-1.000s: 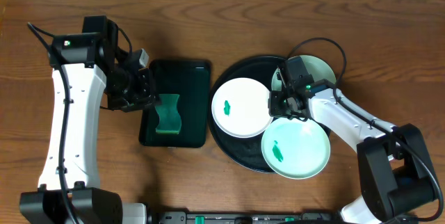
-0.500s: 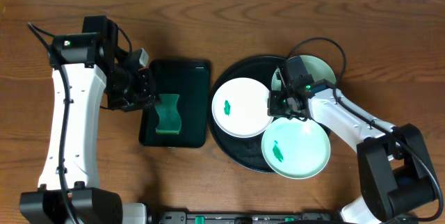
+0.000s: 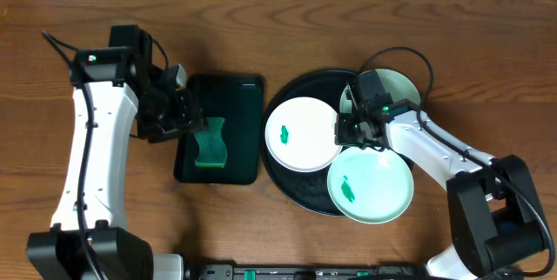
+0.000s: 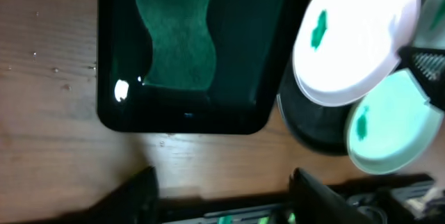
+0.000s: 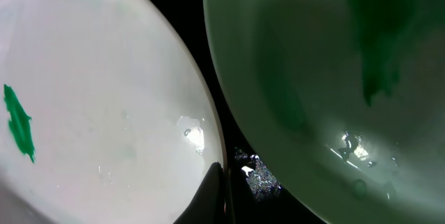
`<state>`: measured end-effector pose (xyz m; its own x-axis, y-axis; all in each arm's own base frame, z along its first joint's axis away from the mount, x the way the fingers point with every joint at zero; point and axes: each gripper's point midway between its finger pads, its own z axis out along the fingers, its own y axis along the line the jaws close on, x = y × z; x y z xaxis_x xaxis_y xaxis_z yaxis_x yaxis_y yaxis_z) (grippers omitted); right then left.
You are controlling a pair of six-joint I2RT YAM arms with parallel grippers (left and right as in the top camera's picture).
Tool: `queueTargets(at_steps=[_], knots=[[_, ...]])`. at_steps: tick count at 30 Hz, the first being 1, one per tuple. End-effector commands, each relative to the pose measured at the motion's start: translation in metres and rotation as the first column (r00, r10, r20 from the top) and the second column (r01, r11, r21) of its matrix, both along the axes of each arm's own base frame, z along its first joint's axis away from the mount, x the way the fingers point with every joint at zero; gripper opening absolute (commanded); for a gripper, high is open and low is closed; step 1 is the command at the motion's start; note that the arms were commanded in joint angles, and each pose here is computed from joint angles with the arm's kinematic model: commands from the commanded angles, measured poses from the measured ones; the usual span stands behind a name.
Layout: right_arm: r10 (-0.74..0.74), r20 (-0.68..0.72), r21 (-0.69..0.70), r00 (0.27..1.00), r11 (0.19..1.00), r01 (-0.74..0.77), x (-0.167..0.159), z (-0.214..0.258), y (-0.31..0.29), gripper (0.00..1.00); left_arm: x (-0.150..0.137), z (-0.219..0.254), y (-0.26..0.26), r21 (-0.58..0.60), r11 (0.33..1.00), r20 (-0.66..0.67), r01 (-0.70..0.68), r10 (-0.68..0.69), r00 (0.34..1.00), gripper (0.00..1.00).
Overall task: Clean dirty plates on tray and stack at the side
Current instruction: 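Lower the left gripper toward the green sponge on the black tray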
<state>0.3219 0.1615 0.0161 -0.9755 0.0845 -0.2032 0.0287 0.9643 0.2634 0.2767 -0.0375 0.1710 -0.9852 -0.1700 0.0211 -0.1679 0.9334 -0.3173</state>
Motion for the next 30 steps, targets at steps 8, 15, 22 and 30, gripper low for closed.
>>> queueTargets(at_steps=[8,15,22,30], knots=[[0.001,-0.01,-0.011,1.0,1.0,-0.001,-0.004,-0.004,0.002,0.01,0.006,-0.036,0.001,0.009,1.0,0.009,-0.014,0.014,1.0,0.79],[0.001,-0.01,-0.01,1.0,1.0,-0.001,-0.004,-0.004,0.002,0.01,0.012,-0.036,0.002,0.011,1.0,0.036,-0.014,0.013,0.999,0.83],[0.001,-0.01,-0.01,1.0,1.0,-0.001,-0.004,-0.004,0.002,0.01,0.012,-0.036,0.002,0.011,1.0,0.036,-0.014,0.013,0.999,0.83],[0.001,-0.007,-0.009,1.0,1.0,-0.001,-0.003,-0.004,0.002,0.01,0.012,-0.036,0.002,0.011,1.0,0.036,-0.014,0.013,0.999,0.83]])
